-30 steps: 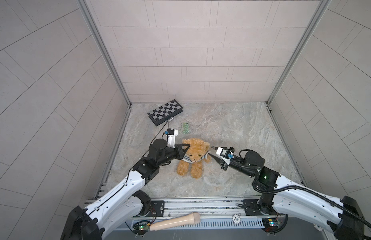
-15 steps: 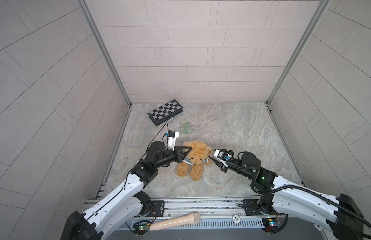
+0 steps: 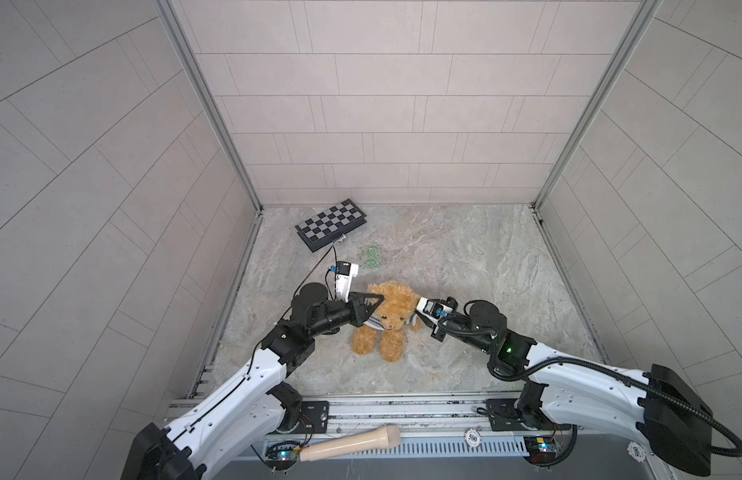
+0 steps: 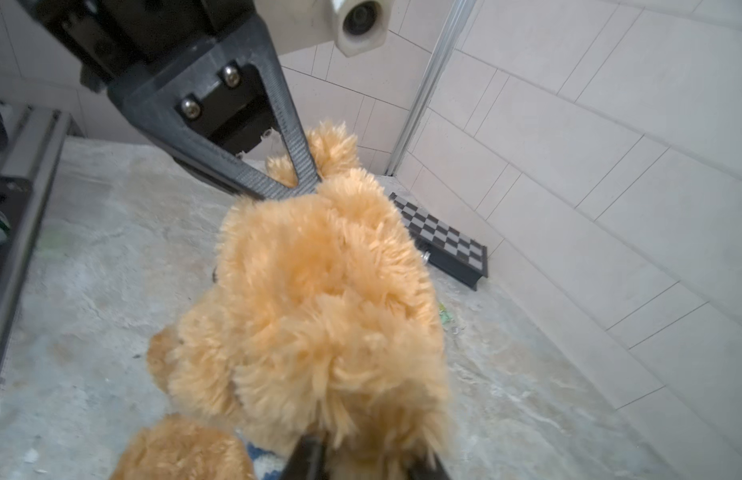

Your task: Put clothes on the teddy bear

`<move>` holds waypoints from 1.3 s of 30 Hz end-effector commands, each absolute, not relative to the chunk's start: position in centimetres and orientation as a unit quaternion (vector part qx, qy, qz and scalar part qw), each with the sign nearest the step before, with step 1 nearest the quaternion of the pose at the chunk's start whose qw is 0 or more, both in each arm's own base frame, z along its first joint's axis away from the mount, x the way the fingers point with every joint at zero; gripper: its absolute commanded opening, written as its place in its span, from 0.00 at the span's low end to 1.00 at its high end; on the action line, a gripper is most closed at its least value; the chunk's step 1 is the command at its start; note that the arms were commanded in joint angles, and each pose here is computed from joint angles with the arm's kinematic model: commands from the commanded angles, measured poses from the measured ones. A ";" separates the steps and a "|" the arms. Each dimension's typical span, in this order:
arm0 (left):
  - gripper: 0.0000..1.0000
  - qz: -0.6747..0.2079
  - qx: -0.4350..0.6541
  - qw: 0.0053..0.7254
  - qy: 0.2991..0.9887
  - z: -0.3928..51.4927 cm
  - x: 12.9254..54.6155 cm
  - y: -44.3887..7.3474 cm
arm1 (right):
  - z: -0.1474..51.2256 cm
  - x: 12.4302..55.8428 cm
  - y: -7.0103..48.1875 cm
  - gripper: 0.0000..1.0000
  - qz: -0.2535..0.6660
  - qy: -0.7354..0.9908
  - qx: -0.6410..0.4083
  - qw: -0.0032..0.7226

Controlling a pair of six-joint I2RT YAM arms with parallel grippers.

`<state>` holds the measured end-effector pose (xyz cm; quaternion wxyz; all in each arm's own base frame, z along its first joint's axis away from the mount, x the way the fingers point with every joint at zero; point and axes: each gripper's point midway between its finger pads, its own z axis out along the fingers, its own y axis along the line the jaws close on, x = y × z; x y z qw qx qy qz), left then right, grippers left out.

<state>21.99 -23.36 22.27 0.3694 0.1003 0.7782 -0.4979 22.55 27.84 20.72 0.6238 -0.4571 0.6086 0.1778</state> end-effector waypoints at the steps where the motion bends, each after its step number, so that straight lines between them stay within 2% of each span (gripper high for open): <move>1: 0.00 -0.518 0.129 0.381 0.755 23.8 21.3 -24.0 | 23.2 22.5 28.3 0.04 0.188 0.572 -0.450 0.660; 3: 0.00 -0.513 0.128 0.381 0.759 23.5 21.4 -24.0 | 23.9 22.2 28.3 0.00 0.191 0.565 -0.447 0.667; 6: 0.01 -0.493 0.120 0.386 0.770 23.1 21.7 -23.4 | 25.3 21.6 27.9 0.00 0.192 0.557 -0.445 0.674; 8: 0.14 -0.457 0.107 0.394 0.790 22.6 22.4 -22.6 | 26.0 21.2 27.8 0.00 0.196 0.559 -0.449 0.669; 11: 0.42 -0.388 0.094 0.414 0.818 22.4 23.2 -20.6 | 26.7 20.9 27.7 0.00 0.192 0.569 -0.452 0.660; 12: 0.46 -0.372 0.095 0.424 0.820 23.0 23.3 -20.1 | 27.0 21.0 27.5 0.00 0.190 0.575 -0.445 0.659; 16: 0.46 -0.386 0.163 0.450 0.789 27.3 21.0 -20.9 | 26.6 21.9 27.1 0.00 0.172 0.607 -0.434 0.643; 21: 0.63 -0.327 0.247 0.459 0.789 29.2 18.5 -22.1 | 26.6 22.9 27.5 0.00 0.167 0.622 -0.426 0.636; 28: 0.66 -0.336 0.268 0.438 0.790 28.7 19.1 -25.8 | 27.7 22.4 28.9 0.00 0.203 0.600 -0.431 0.643; 34: 0.69 -0.343 0.290 0.414 0.792 27.8 20.1 -28.8 | 27.6 20.3 30.1 0.00 0.262 0.576 -0.454 0.627; 39: 0.58 -0.332 0.292 0.393 0.806 25.9 20.6 -29.6 | 27.5 19.5 30.5 0.00 0.282 0.564 -0.458 0.627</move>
